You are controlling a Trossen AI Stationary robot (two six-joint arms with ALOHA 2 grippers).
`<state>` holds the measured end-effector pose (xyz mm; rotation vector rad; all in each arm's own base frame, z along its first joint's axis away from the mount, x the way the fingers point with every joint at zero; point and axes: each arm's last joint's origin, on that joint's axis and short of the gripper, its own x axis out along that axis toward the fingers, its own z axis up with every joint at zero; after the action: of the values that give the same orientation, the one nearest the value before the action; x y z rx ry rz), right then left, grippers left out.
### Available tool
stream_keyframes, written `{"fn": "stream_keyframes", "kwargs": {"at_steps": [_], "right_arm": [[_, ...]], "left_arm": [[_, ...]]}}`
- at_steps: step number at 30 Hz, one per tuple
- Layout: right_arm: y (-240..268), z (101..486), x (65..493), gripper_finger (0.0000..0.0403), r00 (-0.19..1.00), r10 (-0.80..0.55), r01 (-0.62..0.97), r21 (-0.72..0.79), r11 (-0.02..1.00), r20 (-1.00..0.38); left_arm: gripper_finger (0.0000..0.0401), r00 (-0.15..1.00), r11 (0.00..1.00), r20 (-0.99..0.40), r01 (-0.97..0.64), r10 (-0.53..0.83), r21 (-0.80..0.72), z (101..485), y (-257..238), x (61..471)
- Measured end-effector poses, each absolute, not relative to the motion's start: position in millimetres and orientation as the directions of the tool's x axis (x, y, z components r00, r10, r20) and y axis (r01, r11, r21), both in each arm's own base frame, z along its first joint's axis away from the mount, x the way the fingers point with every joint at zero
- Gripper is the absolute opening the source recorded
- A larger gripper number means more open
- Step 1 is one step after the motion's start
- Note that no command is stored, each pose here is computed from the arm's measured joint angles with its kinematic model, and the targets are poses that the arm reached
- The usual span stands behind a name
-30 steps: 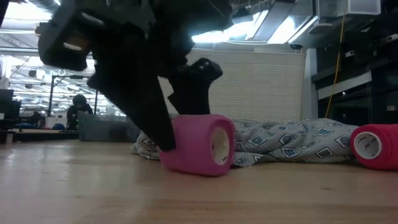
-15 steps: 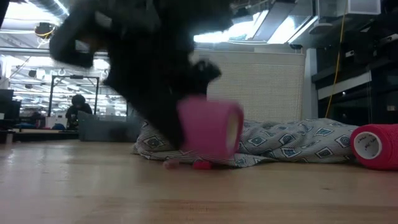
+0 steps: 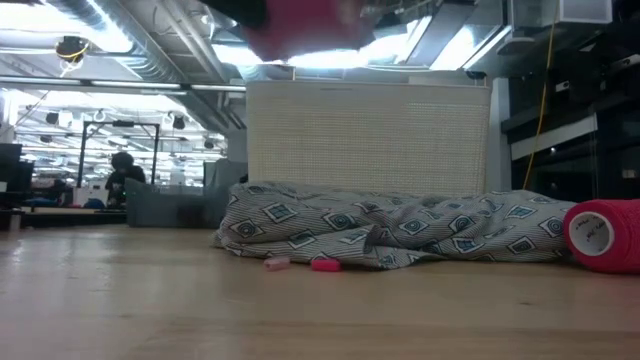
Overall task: Pick & Place Medicine items
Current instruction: Put the pink bandage into the black bin
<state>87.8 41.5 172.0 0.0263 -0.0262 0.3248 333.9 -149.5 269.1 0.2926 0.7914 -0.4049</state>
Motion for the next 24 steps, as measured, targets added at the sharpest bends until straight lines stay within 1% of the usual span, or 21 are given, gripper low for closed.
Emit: {"fn": "stream_keyframes", "kwargs": {"at_steps": [6,13,16,24], "right_arm": [[41.5,172.0,87.8,0.0224,0.947,0.319,-0.319,0.022,0.947,0.03],[41.5,172.1,87.8,0.0224,0.947,0.319,-0.319,0.022,0.947,0.03],[41.5,172.0,87.8,0.0224,0.947,0.319,-0.319,0.022,0.947,0.03],[41.5,172.1,87.8,0.0224,0.947,0.319,-0.319,0.022,0.947,0.03]], "left_arm": [[0.0168,0.609,0.921,-0.778,0.373,-0.152,0.113,290.7,-150.1,300.1],[0.0169,0.616,0.946,-0.788,0.266,-0.019,0.185,309.5,-143.7,264.9],[0.0169,0.619,0.957,-0.785,0.222,0.01,0.188,306.5,-132.8,250.0],[0.0169,0.618,0.985,-0.777,0.028,0.117,0.171,281.2,-88.8,197.8]]}}
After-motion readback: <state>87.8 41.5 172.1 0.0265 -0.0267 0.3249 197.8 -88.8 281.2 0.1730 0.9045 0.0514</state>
